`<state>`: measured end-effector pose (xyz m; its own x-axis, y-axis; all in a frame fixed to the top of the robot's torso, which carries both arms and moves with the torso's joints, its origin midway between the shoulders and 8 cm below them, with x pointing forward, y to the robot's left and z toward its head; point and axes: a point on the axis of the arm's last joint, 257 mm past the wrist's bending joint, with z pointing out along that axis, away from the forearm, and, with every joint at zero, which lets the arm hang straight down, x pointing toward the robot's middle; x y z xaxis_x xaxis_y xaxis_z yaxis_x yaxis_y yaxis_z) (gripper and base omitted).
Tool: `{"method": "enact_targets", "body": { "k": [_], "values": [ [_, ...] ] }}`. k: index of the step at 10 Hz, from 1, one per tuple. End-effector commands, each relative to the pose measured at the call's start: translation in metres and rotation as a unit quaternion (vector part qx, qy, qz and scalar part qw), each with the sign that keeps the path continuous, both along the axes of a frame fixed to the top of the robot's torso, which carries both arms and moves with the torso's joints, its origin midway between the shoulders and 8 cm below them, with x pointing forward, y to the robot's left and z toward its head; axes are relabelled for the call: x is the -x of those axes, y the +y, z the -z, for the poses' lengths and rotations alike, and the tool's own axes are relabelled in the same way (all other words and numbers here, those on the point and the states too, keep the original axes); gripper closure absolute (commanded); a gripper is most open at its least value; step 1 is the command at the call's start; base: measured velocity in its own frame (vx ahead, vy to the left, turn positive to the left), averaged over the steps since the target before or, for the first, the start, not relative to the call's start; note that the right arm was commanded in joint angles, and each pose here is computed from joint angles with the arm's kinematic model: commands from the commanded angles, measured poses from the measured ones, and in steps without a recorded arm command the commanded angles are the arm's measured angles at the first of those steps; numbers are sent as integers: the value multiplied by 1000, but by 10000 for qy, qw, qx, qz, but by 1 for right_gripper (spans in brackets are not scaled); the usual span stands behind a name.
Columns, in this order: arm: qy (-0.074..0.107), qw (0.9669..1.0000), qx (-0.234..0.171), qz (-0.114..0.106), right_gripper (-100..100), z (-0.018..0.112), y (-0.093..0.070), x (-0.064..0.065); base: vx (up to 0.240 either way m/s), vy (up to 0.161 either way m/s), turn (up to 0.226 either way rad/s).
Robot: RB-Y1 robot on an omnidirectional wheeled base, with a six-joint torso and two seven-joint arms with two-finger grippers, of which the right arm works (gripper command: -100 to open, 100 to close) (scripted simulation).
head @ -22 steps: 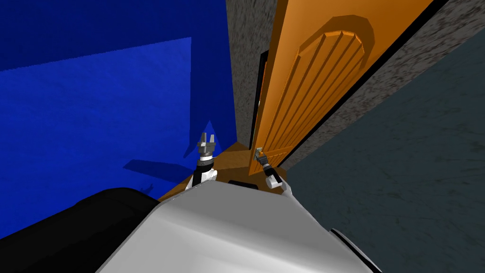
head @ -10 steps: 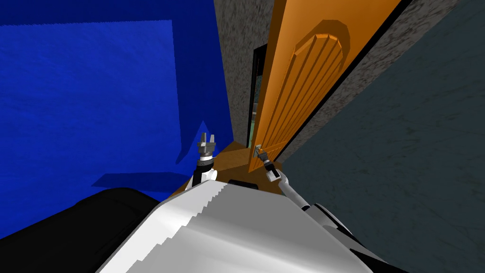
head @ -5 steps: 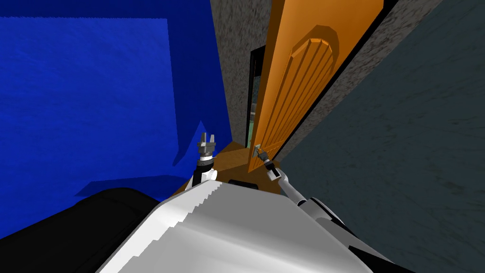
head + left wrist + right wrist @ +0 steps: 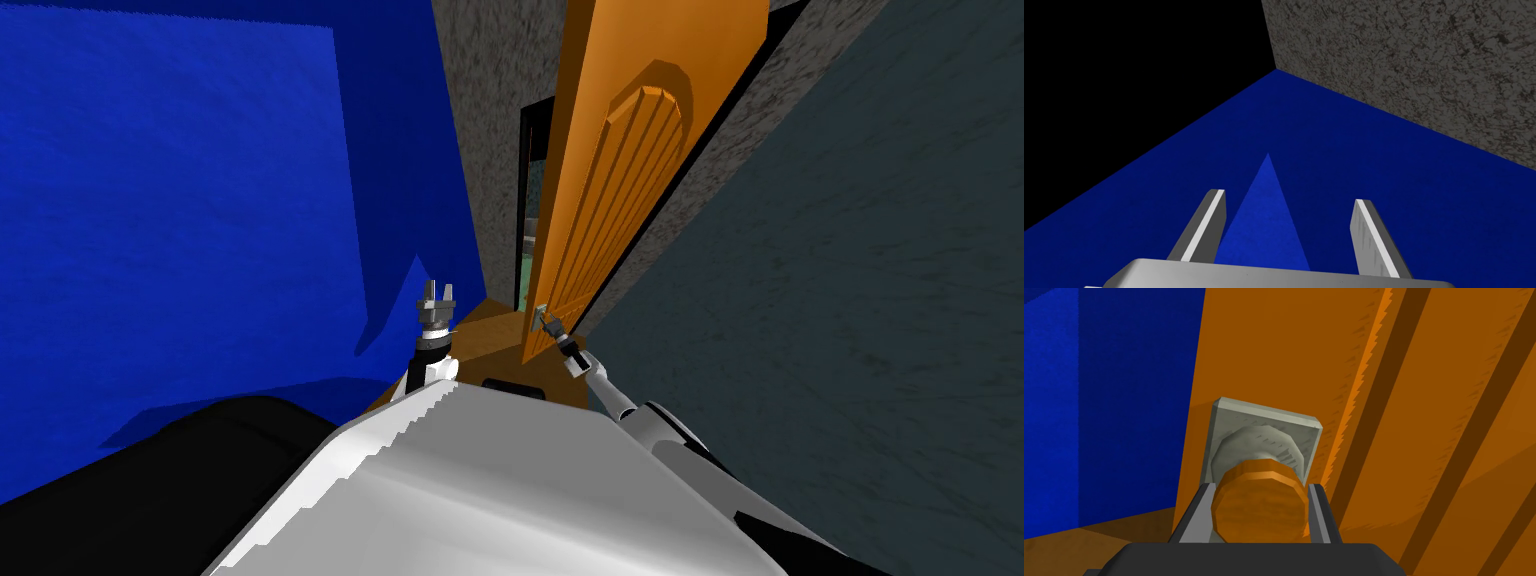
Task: Pull the door open
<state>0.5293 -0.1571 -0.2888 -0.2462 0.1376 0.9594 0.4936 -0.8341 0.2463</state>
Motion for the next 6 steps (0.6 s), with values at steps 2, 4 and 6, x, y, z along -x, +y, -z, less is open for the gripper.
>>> {"method": "enact_targets", "body": {
  "k": [2,4,6],
  "values": [
    [-16,9997,-45,-243,100,-1,9,1,-14,-11,-78],
    [10,9992,-59,-406,100,-1,13,1,-13,-15,-77],
    [50,9983,-74,-571,100,-1,16,1,-12,-16,-75]
  ]
}}
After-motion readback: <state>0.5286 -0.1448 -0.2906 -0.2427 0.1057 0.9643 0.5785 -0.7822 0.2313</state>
